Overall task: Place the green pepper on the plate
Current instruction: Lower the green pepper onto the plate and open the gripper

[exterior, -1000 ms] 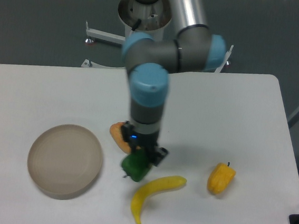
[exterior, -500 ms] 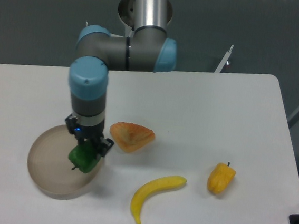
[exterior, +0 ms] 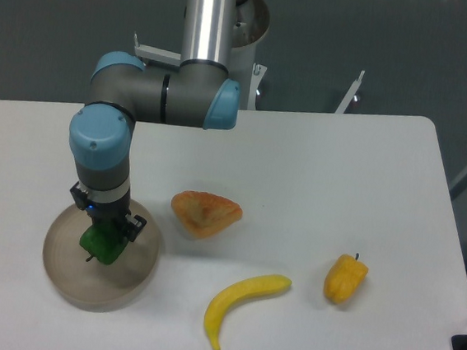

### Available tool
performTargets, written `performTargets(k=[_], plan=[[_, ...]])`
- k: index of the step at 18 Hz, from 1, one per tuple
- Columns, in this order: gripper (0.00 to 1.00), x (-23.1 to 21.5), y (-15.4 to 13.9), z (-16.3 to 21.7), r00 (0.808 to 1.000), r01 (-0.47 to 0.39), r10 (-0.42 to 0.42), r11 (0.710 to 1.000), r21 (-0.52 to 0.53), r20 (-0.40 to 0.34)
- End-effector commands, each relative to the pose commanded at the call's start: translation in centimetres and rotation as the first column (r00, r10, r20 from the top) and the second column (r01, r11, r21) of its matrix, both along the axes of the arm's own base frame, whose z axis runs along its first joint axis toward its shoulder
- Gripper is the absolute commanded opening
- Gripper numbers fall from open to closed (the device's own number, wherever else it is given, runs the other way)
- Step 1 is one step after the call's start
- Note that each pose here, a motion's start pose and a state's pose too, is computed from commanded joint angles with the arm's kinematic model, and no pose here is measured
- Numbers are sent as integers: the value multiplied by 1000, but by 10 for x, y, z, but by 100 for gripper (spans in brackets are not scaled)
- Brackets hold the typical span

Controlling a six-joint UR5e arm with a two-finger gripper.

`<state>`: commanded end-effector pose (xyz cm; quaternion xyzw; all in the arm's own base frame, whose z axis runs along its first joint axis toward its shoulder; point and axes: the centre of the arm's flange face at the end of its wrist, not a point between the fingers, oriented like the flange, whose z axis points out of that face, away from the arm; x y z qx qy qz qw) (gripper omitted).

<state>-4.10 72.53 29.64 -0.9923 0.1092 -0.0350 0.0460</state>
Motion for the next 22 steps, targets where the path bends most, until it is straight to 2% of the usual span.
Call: performTargets(k=[4, 22], plan=[[38, 2, -1, -7, 996, 94, -94, 996, 4, -4], [40, 4, -3, -23, 995, 94, -94, 995, -17, 20]])
